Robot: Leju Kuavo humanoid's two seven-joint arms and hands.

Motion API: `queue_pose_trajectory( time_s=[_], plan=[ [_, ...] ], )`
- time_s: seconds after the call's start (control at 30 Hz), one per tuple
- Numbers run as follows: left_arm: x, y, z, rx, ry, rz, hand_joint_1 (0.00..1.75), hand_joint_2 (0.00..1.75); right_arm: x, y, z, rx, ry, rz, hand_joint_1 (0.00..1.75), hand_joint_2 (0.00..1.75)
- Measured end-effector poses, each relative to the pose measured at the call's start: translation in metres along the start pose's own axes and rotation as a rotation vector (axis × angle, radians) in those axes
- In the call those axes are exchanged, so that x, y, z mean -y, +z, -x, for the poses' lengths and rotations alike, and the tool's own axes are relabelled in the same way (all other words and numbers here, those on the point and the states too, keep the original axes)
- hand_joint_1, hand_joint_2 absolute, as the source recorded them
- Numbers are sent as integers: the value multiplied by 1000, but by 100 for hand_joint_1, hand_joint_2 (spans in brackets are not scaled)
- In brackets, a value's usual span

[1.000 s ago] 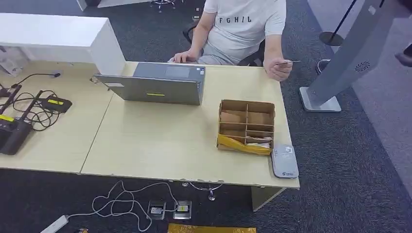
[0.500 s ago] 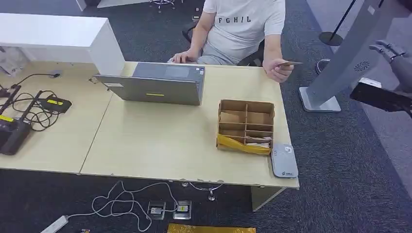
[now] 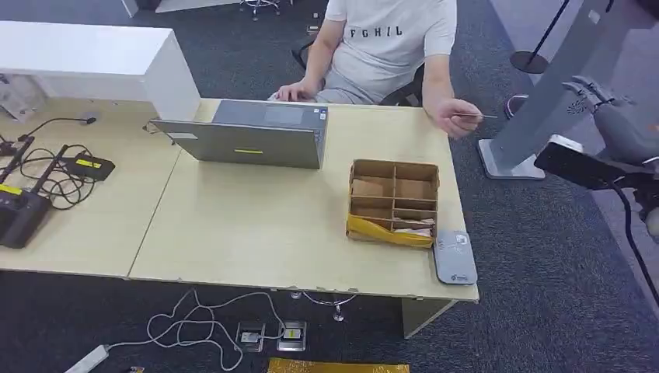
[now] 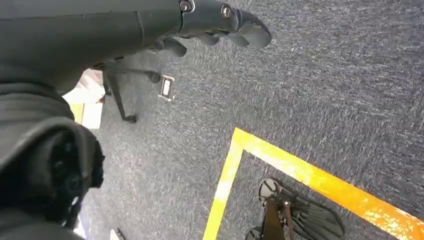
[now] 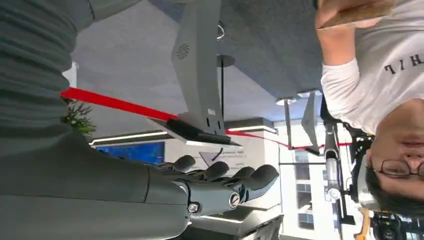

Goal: Pass the card to the sensor for recognition and then transmit it.

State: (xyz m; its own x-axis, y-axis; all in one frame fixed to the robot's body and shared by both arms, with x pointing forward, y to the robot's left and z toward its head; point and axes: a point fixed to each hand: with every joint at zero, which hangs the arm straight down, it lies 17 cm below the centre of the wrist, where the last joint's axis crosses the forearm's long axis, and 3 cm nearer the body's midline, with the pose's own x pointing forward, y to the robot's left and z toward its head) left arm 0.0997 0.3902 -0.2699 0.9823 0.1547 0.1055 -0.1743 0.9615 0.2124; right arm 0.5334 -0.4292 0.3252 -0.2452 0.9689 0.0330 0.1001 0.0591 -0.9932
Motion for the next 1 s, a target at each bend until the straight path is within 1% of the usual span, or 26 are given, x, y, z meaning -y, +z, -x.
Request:
queue_pose_trajectory(
  time_s=[0.2,0.5,0.6,0.83,1.0],
  plan=[
    [0,0,0,2,-19,3,0,0,-2,-3,-6,-25,-60,32,0,175],
    [-1,0,0,8,-58,14,0,0,-32,-1,-18,-52,-161,38,0,175],
    [-3,0,1,7,-67,10,0,0,-41,1,-21,-54,-178,29,0,175],
    [-3,0,2,8,-89,8,0,0,-48,3,-23,-62,-210,32,0,175],
    [-4,0,2,9,-91,6,0,0,-53,6,-23,-67,-203,20,0,175]
  ],
)
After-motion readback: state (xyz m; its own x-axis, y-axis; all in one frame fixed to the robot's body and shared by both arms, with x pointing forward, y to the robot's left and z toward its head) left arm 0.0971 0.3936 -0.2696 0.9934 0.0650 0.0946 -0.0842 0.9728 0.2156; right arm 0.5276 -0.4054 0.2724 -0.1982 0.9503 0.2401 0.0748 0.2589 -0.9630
